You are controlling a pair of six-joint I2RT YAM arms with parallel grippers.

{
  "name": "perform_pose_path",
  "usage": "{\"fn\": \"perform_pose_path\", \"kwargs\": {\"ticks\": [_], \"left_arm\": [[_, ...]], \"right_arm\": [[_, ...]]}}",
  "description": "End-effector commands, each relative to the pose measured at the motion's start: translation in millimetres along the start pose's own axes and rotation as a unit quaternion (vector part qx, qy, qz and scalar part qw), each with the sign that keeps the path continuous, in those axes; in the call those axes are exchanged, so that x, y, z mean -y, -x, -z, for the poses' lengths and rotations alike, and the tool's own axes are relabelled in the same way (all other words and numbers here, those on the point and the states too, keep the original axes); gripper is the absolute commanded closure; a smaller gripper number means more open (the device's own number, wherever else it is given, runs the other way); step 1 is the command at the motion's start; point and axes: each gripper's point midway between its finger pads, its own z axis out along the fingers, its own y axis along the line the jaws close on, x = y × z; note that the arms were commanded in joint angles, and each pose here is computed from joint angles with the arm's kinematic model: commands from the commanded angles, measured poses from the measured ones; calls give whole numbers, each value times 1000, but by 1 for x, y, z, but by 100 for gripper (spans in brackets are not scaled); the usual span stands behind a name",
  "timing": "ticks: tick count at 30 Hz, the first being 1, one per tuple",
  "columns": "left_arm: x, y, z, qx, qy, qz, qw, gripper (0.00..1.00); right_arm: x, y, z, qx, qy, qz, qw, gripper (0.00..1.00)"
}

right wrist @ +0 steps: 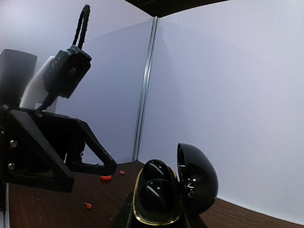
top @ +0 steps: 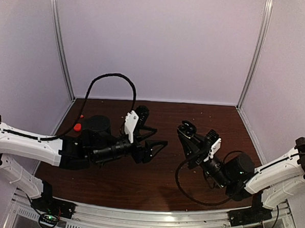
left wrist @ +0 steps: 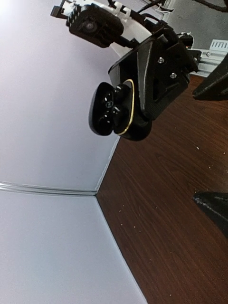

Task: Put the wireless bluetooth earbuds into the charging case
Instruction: Close the charging case with the earbuds inside.

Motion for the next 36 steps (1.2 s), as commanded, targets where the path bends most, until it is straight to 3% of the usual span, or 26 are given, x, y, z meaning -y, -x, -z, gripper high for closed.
{"fn": "perform_pose_path", "kwargs": {"ticks": [1, 12, 19, 27, 36], "left_arm": [[2, 10, 16, -5, -29, -59, 998, 29], [16, 32, 15, -21, -110, -88, 990, 13], [44, 34, 7, -17, -190, -67, 979, 4], [65, 19, 8, -25, -260, -70, 963, 9], [74, 12, 10, -22, -289, -77, 954, 24]], "right_arm": [[-12, 3, 12, -6, 87, -61, 994, 100], [-46, 14, 36, -39, 256, -91, 962, 100], [-60, 12, 36, -68, 306, -105, 944, 100], [-67, 15, 31, -74, 324, -111, 937, 100], [-67, 13, 29, -79, 321, -116, 937, 100]]}}
